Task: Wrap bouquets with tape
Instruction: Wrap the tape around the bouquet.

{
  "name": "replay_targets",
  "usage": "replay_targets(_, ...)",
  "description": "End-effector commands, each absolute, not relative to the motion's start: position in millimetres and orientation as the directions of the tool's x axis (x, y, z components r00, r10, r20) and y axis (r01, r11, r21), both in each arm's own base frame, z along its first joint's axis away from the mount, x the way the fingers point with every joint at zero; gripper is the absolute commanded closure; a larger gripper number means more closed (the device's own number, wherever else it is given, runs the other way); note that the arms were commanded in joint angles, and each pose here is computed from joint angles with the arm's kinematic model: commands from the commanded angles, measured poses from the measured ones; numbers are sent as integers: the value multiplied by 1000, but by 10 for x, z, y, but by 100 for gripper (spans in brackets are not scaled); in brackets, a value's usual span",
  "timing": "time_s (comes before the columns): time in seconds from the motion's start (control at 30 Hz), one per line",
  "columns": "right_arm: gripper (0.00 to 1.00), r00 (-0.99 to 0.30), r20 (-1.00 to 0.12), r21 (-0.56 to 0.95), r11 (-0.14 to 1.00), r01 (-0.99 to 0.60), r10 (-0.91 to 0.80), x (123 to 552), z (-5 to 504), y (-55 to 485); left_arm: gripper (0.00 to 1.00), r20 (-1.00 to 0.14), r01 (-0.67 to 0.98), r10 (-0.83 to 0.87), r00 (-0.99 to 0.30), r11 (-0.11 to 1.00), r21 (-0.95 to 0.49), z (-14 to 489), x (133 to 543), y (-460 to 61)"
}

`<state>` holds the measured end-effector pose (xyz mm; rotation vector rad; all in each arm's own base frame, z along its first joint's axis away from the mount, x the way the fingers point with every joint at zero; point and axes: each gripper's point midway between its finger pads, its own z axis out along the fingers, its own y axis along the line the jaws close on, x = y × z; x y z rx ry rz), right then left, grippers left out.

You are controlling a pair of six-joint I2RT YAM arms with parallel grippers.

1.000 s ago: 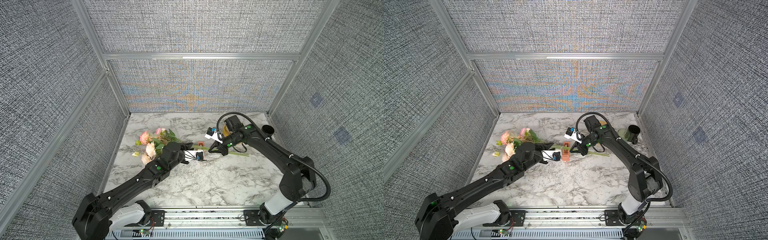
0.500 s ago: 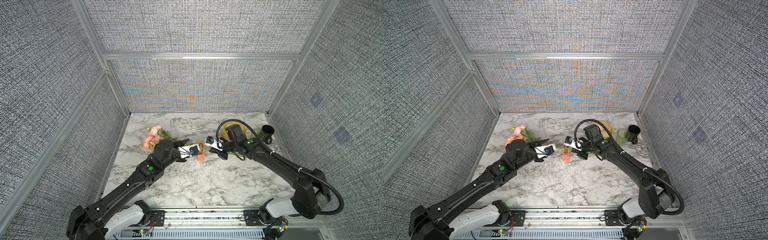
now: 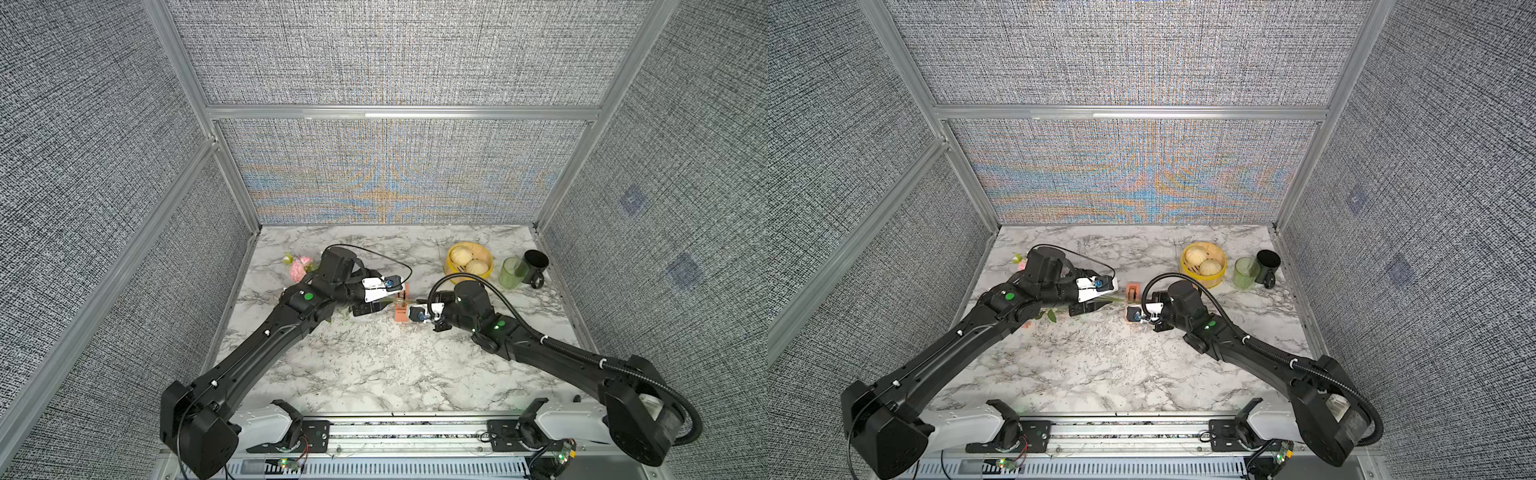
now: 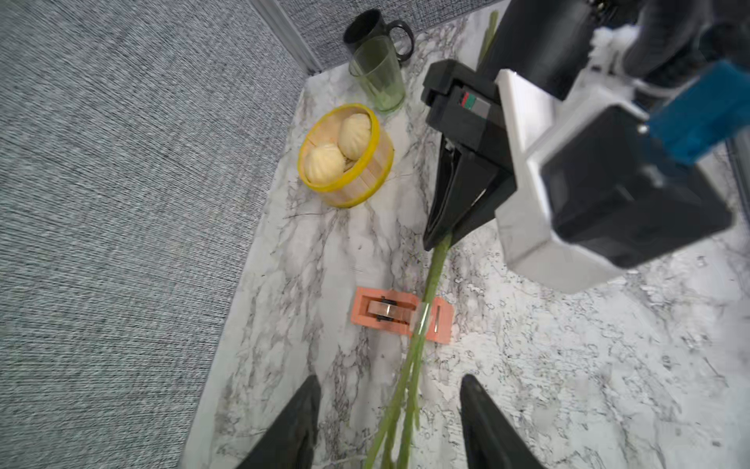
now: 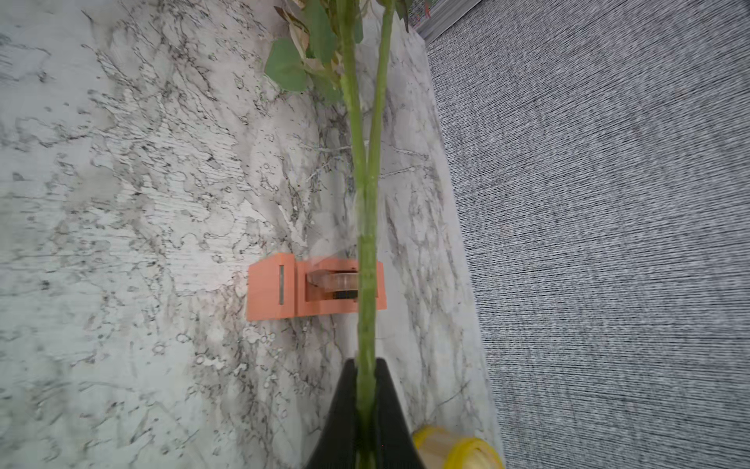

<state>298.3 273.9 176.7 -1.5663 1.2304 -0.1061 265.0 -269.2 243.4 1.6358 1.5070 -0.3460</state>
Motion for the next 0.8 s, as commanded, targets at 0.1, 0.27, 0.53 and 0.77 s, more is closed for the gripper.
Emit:
replay_targets(0.1, 100, 619, -370, -925, 209, -318, -693, 3088, 2345, 2839, 43, -674, 943, 708, 210, 36, 331, 2197, 2661, -2714)
replay_targets(0.27, 100, 649, -296, -954, 182, -239, -701, 3041, 2345, 2823, 43, -634, 962, 751, 184, -6, 271, 2056, 2704, -2678)
replay_targets(0.53, 100, 683, -164, -986, 101, -131, -712, 2950, 2294, 2814, 46, -590, 989, 798, 126, -51, 142, 1807, 2698, -2637)
replay_targets(0.77, 100, 682, -39, -999, 44, -9, -731, 2873, 2294, 2864, 51, -569, 996, 818, 91, -61, 71, 1747, 2720, -2649)
